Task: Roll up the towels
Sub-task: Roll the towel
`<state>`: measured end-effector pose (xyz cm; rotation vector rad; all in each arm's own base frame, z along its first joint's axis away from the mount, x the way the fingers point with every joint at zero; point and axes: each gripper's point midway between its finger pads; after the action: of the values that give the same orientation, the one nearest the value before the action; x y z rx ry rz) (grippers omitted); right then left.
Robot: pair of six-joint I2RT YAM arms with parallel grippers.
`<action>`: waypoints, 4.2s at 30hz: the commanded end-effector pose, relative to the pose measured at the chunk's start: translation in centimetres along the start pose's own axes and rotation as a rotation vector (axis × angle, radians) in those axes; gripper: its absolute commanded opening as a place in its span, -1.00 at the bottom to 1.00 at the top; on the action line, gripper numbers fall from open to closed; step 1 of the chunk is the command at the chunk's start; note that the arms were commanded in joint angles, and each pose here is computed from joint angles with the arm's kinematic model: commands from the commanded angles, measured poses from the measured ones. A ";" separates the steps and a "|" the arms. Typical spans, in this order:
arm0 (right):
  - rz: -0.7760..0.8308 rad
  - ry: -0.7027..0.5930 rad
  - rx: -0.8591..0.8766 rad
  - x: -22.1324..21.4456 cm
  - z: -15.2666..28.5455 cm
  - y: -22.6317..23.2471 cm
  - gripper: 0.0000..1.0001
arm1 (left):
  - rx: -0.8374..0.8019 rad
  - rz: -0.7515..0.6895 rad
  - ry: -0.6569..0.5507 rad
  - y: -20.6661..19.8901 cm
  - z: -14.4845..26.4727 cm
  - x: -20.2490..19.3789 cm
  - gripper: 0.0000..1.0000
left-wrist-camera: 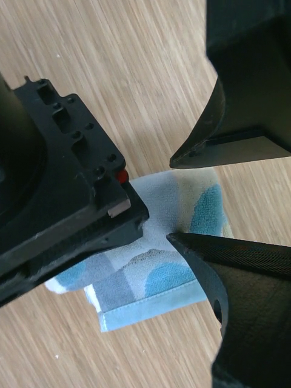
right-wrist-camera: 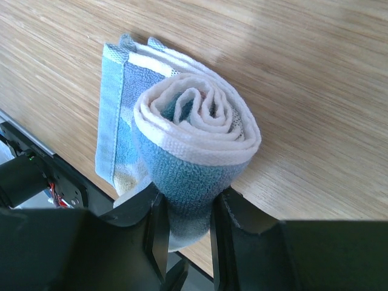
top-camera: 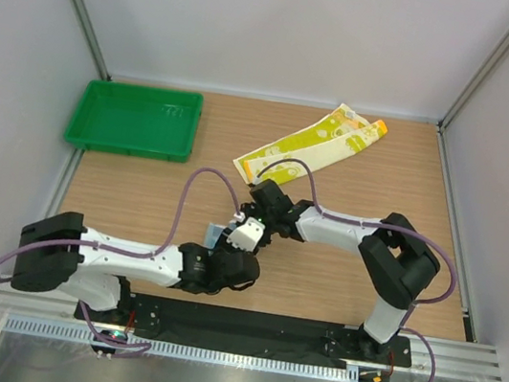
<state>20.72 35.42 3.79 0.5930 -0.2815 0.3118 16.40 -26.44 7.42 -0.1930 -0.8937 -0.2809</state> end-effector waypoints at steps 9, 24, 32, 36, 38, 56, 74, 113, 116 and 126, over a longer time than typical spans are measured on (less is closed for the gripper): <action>0.001 0.062 -0.027 -1.4 -1.0 -0.6 -0.59 | 0.084 -0.019 -0.040 -0.8 -0.7 -0.4 -0.04; -0.004 0.062 -0.051 -1.0 -0.9 -0.7 -0.60 | 0.172 -0.094 -0.016 0.2 -0.3 -2.5 0.18; -0.011 0.058 -0.052 -0.7 -0.8 -0.6 -0.60 | 0.220 -0.130 0.014 0.4 -0.8 -4.7 -0.06; -0.019 0.058 -0.062 -0.6 -0.6 -1.1 -0.59 | 0.228 -0.108 0.011 0.8 -0.6 -4.8 -0.33; -0.024 0.059 -0.067 -0.7 -0.5 -1.4 -0.60 | 0.218 -0.096 0.011 0.9 -0.3 -4.6 -0.56; -0.095 0.007 -0.270 -1.0 3.3 -7.4 -0.33 | 0.027 0.153 0.081 -1.3 1.5 -4.6 -0.99; -0.160 -0.127 -0.367 4.2 7.8 -12.3 0.61 | -0.121 0.455 0.111 -2.5 2.7 -4.9 -1.00; 0.119 -0.285 0.395 0.2 2.4 1.2 0.58 | 0.077 1.212 0.344 8.0 2.6 -15.2 -1.00; 0.132 -0.276 0.433 -0.3 1.6 1.5 0.54 | 0.096 1.203 0.350 8.1 2.6 -15.4 -0.99; 0.121 -0.255 0.564 -2.5 -0.4 2.7 0.48 | 0.118 1.206 0.353 8.3 2.6 -15.5 -1.00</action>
<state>18.25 36.89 4.27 1.1354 -0.4723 0.4209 10.88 -21.06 3.42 -0.8540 -0.3453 0.8864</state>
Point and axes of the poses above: each gripper's point midway between its finger pads, its own z axis back along the fingers, its own y axis along the line the jaws close on, x = y × z, and after that the axes turned 9 degrees about z, right-handed
